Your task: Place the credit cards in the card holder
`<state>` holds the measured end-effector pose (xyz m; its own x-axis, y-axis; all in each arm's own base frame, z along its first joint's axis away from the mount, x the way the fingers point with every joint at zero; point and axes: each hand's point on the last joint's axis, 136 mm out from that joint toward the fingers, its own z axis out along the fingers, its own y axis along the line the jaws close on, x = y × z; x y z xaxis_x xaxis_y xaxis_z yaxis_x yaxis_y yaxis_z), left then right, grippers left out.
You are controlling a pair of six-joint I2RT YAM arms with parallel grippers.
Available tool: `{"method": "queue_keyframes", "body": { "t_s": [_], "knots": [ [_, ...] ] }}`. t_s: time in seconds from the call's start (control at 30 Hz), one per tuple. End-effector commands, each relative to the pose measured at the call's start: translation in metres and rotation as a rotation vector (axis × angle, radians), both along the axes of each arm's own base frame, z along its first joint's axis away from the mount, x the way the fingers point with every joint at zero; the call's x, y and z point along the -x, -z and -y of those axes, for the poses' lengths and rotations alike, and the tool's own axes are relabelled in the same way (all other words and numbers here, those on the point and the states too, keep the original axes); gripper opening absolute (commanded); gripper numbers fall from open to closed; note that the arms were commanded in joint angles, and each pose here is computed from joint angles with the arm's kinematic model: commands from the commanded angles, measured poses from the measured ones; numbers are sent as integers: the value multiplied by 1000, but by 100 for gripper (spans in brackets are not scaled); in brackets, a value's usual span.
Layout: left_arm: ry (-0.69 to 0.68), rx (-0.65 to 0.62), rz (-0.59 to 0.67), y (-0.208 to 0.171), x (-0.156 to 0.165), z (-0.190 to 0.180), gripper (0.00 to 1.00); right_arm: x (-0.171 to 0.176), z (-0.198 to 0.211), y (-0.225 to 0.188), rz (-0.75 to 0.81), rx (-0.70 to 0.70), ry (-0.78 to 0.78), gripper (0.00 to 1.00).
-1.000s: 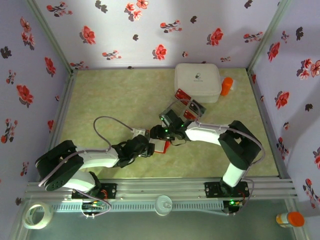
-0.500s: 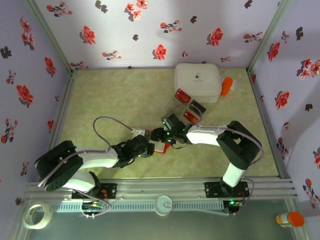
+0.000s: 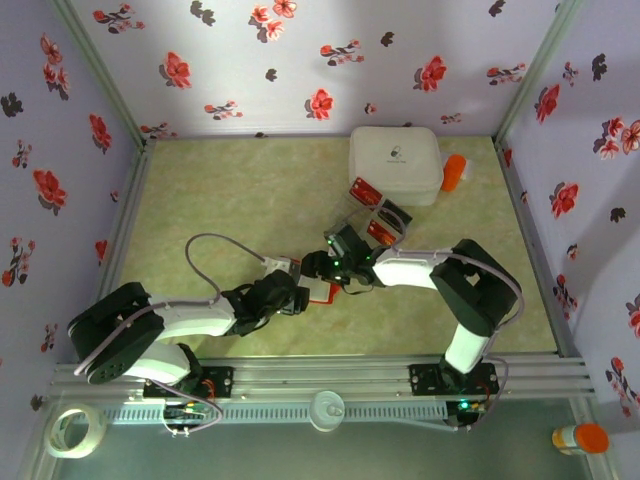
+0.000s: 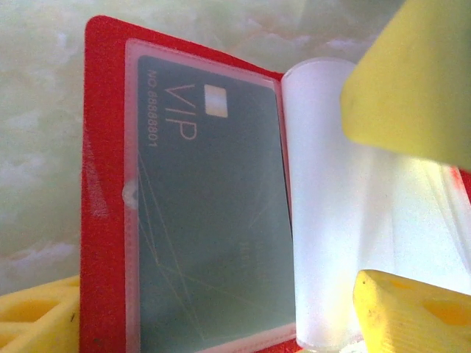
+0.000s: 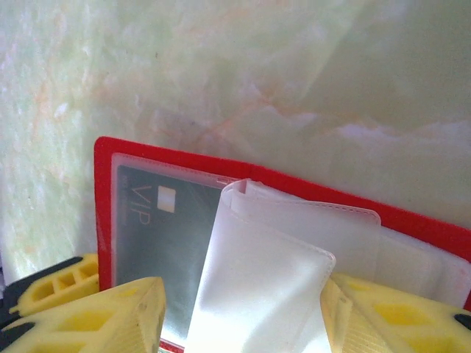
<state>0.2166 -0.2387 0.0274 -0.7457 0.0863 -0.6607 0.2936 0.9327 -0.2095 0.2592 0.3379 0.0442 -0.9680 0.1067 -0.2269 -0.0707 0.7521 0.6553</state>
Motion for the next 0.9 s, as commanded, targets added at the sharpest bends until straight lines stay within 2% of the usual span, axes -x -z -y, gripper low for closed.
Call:
{"method": "queue_keyframes", "body": {
  "t_s": [0.0, 0.43, 0.87],
  "knots": [
    [15, 3, -23, 4, 7, -2, 82, -2, -4, 3, -22, -50, 10, 58],
    [11, 13, -7, -4, 6, -2, 87, -7, -16, -11, -25, -174, 10, 55],
    [-44, 75, 93, -47, 1, -18, 100, -7, -25, -34, -16, -238, 4, 54]
  ]
}}
